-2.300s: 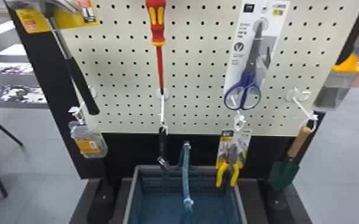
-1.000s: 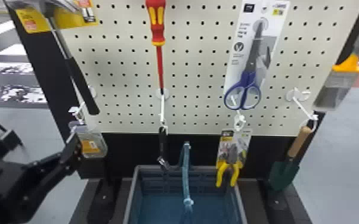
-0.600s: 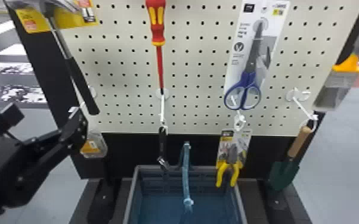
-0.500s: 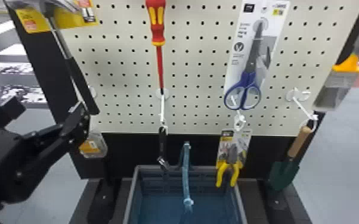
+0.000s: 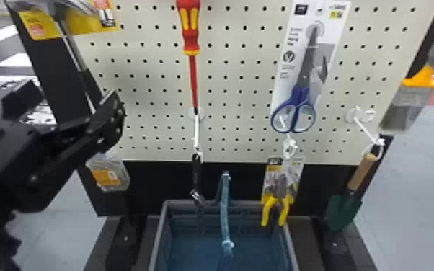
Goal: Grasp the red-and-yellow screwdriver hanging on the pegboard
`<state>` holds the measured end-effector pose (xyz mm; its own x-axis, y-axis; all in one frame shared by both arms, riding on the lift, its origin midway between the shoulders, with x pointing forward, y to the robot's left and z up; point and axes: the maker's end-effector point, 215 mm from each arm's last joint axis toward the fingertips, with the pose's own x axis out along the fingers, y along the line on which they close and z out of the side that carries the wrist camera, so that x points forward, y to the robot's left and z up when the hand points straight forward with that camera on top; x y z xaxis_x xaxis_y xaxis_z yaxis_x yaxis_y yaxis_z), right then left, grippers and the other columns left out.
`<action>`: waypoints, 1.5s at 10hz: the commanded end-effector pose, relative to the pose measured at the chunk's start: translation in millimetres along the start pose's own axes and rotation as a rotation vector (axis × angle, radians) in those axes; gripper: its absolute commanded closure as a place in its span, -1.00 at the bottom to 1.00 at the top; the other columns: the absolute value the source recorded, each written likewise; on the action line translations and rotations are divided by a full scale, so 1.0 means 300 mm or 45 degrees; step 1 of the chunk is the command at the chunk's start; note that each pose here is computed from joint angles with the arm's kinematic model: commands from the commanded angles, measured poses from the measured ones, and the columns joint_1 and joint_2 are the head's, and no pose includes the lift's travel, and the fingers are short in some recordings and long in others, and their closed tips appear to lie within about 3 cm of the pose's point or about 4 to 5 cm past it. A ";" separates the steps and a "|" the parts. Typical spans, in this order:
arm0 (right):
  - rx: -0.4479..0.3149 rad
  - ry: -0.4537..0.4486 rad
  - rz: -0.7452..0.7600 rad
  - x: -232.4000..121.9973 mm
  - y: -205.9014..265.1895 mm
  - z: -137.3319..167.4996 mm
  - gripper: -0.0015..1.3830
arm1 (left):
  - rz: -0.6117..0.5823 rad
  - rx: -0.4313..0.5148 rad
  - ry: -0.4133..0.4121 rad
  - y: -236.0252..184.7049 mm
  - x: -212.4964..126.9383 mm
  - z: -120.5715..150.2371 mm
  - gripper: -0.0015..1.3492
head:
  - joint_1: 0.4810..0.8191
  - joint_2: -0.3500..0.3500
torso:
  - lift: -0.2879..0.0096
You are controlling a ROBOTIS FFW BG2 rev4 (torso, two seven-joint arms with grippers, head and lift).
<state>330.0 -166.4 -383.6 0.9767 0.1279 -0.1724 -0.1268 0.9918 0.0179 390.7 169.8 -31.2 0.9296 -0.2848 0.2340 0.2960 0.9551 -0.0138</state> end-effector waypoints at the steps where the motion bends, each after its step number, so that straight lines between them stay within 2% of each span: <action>1: -0.004 0.001 0.000 0.004 0.000 0.001 -0.84 | -0.036 0.039 -0.041 -0.023 0.022 0.053 -0.76 | -0.60 0.00 | 0.26; 4: -0.007 0.002 0.001 0.013 0.001 -0.002 -0.84 | -0.133 0.118 -0.133 -0.072 0.064 0.164 -0.76 | -0.60 0.00 | 0.26; 6: -0.011 -0.005 0.004 0.025 0.005 0.002 -0.84 | -0.207 0.125 -0.177 -0.118 0.108 0.214 -0.76 | -0.60 0.00 | 0.26; 11: -0.008 0.000 0.011 0.030 0.017 -0.008 -0.84 | -0.418 0.024 -0.090 -0.227 0.252 0.126 -0.76 | -0.60 0.00 | 0.26; 15: -0.009 -0.007 0.018 0.041 0.021 -0.002 -0.84 | -0.554 0.007 -0.018 -0.301 0.341 0.063 -0.76 | -0.60 0.00 | 0.26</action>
<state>340.9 -158.5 -386.3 0.9757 0.1425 -0.1666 -0.1423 0.9897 0.0134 450.5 58.4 12.6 0.7167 -0.6552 0.2389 0.6556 0.7498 0.0895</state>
